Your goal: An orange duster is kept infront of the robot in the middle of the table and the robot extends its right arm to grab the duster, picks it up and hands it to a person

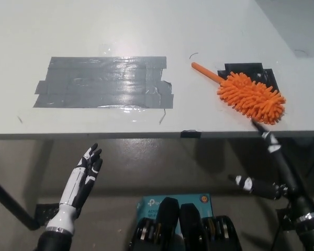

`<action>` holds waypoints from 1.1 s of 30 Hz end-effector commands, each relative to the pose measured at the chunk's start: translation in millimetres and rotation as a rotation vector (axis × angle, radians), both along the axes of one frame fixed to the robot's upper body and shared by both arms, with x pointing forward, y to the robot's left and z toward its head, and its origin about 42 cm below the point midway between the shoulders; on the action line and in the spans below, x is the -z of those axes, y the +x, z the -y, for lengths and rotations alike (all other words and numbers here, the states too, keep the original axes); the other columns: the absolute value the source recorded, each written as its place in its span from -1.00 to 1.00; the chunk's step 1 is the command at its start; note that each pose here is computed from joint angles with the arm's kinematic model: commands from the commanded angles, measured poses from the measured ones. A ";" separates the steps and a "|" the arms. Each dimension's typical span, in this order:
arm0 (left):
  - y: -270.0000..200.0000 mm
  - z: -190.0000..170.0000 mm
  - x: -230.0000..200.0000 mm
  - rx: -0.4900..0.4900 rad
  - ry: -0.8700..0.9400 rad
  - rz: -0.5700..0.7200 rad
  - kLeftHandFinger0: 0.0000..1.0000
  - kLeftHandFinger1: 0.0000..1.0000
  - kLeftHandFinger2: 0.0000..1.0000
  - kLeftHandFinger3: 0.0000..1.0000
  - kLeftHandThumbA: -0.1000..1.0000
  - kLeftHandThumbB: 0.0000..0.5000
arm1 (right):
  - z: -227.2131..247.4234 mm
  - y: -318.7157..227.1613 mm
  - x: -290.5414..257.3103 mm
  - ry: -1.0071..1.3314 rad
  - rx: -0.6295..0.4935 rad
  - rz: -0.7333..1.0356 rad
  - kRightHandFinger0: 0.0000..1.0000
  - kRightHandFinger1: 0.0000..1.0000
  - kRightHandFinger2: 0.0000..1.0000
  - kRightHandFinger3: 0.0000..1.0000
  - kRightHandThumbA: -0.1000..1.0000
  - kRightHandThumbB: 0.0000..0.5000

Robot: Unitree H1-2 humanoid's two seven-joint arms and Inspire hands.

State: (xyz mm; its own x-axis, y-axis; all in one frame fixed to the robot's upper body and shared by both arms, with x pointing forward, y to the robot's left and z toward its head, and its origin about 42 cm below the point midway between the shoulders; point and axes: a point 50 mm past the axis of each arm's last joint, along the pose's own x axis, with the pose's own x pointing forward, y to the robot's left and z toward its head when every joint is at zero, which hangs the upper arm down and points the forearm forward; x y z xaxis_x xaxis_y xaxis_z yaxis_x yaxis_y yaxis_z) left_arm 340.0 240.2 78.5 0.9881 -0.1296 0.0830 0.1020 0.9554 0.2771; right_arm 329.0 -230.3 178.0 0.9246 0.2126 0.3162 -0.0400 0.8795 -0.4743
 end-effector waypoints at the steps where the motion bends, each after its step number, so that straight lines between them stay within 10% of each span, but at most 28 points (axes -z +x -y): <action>1: 1.4 1.4 -6.5 -0.006 0.001 0.067 1.00 1.00 1.00 1.00 0.86 -0.33 | 6.2 13.8 -79.3 -0.097 0.067 0.154 1.00 1.00 1.00 1.00 1.00 0.17; 17: 2.6 2.5 -10.1 -0.007 0.004 0.074 1.00 1.00 1.00 1.00 0.89 -0.27 | 3.9 141.9 -160.7 -0.401 0.222 -0.032 1.00 1.00 1.00 1.00 1.00 0.32; 33: 6.3 3.0 -15.5 0.003 0.006 0.083 1.00 1.00 1.00 1.00 0.85 -0.34 | -28.4 199.4 -113.3 -0.439 0.216 -0.320 1.00 1.00 1.00 1.00 1.00 0.54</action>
State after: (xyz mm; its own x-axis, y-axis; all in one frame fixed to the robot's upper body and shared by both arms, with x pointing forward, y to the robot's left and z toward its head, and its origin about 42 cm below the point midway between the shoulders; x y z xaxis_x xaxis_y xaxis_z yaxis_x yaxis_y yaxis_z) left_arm 338.4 235.7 76.7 0.9877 -0.1326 0.0832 0.1051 0.9554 0.2760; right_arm 514.7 -217.6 266.1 0.9963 0.0513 -0.0692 -0.0861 0.6023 -0.7936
